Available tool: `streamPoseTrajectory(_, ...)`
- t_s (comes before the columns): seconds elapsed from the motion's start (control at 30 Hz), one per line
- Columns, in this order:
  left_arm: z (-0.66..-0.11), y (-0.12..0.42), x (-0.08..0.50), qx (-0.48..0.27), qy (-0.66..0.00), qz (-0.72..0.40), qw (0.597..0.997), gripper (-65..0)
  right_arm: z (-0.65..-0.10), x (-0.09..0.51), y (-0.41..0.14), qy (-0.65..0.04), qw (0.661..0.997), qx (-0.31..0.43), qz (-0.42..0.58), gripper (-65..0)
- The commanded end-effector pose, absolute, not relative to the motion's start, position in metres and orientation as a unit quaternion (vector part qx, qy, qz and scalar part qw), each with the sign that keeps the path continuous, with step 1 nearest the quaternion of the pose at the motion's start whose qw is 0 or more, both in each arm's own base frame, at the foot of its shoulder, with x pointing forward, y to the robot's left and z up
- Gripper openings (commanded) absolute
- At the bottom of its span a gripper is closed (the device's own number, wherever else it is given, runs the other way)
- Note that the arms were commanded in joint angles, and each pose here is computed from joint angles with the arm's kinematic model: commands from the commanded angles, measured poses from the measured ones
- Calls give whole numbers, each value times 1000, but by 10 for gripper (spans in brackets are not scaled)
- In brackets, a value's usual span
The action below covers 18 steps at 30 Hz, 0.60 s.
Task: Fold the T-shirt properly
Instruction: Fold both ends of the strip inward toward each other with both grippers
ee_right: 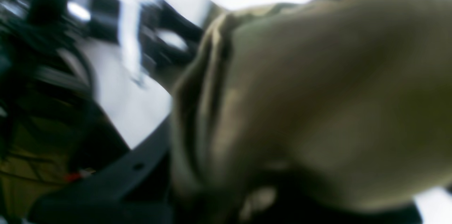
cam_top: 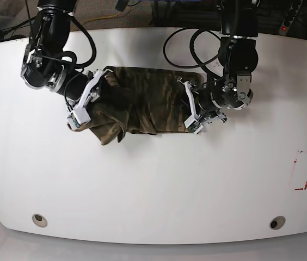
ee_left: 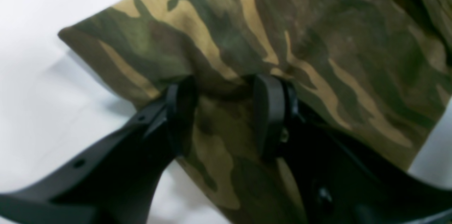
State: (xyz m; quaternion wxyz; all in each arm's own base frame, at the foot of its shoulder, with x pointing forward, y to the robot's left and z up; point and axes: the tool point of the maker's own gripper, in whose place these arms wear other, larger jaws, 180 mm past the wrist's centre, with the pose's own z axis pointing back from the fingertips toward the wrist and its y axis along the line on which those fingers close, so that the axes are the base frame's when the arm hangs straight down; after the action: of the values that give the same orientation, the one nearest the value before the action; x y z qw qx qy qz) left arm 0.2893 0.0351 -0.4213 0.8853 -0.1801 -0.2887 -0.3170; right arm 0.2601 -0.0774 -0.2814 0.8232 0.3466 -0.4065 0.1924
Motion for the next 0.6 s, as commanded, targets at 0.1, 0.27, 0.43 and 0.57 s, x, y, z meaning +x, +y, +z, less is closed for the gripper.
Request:
streamPoseTrajectory(0.1,-428,19,275,-181,-261,-353,880,-407,-268,285,-40,-423,797,376,213,-650)
streamPoseTrajectory(0.27,-429,19,275,-181,-260,-352,881,-407,-283,293,-16,-397,804,385,220,-650)
streamPoseTrajectory(0.43,-427,20,276,-181,-263,-351,880,-407,-295,290,1,-374,812,377,244,-453)
streamPoseTrajectory(0.57,-425,20,278,-181,-266,-350,880,-406,-300,290,6,-368,817,365,251,-227)
